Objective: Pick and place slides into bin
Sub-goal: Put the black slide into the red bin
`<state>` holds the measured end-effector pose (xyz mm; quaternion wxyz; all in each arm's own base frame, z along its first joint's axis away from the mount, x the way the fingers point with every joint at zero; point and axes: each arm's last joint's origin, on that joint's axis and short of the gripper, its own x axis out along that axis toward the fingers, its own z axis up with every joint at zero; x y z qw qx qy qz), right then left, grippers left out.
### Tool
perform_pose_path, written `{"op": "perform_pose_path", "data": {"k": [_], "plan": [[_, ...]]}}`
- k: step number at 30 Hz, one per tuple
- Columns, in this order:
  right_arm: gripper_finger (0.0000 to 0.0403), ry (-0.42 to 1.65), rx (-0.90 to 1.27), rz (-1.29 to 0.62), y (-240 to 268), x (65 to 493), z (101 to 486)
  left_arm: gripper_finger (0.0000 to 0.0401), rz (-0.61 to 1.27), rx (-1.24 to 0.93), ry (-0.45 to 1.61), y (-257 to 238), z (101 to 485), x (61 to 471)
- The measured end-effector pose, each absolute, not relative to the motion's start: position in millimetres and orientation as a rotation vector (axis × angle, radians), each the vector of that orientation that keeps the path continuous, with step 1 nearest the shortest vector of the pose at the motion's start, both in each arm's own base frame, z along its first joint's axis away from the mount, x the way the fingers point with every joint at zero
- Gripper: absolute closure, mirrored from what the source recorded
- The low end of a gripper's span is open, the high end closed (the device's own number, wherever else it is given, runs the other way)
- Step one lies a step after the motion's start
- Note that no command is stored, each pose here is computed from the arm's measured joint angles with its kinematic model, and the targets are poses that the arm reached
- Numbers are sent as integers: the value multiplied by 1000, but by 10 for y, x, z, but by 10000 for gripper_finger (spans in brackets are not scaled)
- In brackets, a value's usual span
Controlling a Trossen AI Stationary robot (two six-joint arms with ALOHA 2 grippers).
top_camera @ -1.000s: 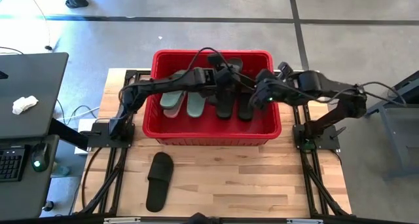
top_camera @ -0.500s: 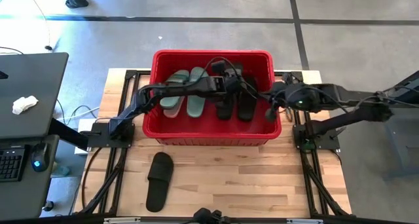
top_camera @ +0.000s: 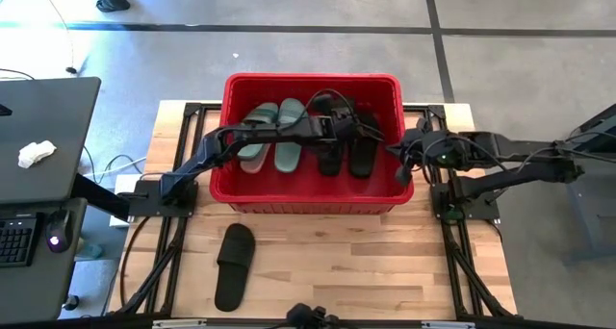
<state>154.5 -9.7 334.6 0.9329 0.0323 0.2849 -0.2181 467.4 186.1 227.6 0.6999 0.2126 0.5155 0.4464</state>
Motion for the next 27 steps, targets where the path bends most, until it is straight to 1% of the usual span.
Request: {"op": "perform_pose_path", "data": {"k": [8,14,20,27], "plan": [[403,585,61,-437,-95,1546,3346,398,997,424,1136,1941,2275,4643],[403,590,71,-408,-87,1549,3343,372,963,391,1133,1999,2269,4626],[403,593,76,-394,-84,1550,3342,325,924,351,1138,2082,2256,4592],[403,601,76,-389,-82,1547,3336,246,909,339,1125,2083,2259,4603]]}}
